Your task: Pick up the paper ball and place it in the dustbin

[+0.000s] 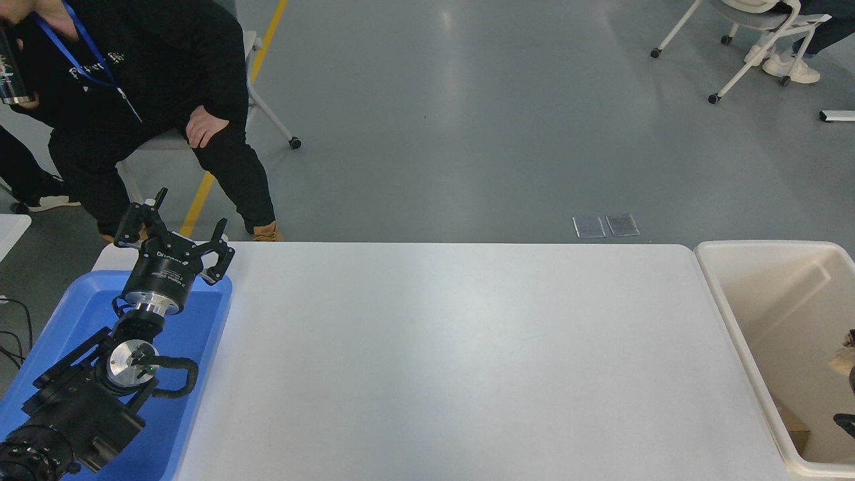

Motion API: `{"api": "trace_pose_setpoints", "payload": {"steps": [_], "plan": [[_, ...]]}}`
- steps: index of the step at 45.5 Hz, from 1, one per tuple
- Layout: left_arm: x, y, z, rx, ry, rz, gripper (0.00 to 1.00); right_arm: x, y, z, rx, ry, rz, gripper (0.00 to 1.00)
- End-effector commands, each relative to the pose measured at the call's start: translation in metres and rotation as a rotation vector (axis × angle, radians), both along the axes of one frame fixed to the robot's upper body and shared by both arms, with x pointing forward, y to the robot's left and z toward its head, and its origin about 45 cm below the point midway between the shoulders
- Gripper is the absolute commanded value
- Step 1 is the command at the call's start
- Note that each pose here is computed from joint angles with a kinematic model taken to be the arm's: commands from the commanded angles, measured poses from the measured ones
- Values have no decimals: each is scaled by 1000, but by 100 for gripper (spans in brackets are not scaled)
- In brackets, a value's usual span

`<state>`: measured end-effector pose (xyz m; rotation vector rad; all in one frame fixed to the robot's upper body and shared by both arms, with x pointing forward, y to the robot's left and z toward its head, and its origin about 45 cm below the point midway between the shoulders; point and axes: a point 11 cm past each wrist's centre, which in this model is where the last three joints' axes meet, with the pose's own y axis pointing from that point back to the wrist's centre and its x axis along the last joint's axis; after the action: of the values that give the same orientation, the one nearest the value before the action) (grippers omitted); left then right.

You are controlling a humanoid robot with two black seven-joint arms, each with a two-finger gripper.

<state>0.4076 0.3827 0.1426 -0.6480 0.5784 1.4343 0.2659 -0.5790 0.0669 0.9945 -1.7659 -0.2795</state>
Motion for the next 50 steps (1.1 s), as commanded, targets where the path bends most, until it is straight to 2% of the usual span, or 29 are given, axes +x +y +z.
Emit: {"api": "trace_pose_setpoints", "payload": {"steps": [1, 3, 9, 11, 15, 30, 44, 50], "plan": [[0, 0, 0, 1, 1, 0, 99, -6, 13, -15, 28, 13, -3, 31], [0, 0, 0, 1, 0, -1, 99, -6, 13, -15, 28, 13, -3, 48], [0, 0, 0, 0, 0, 0, 99, -6, 13, -15, 28, 13, -3, 79], [0, 0, 0, 0, 1, 1, 99, -5, 15, -16, 31, 13, -1, 87], [0, 0, 0, 0, 0, 0, 99, -4, 18, -18, 35, 15, 4, 99], [0, 0, 0, 0, 0, 0, 99, 10, 22, -12, 27, 11, 46, 100], [0, 0, 0, -1, -1, -1, 99, 128, 37, 107, -156, -73, 350, 100], [1, 0, 1, -1, -3, -2, 99, 160, 69, 144, -132, -54, 482, 100]]}}
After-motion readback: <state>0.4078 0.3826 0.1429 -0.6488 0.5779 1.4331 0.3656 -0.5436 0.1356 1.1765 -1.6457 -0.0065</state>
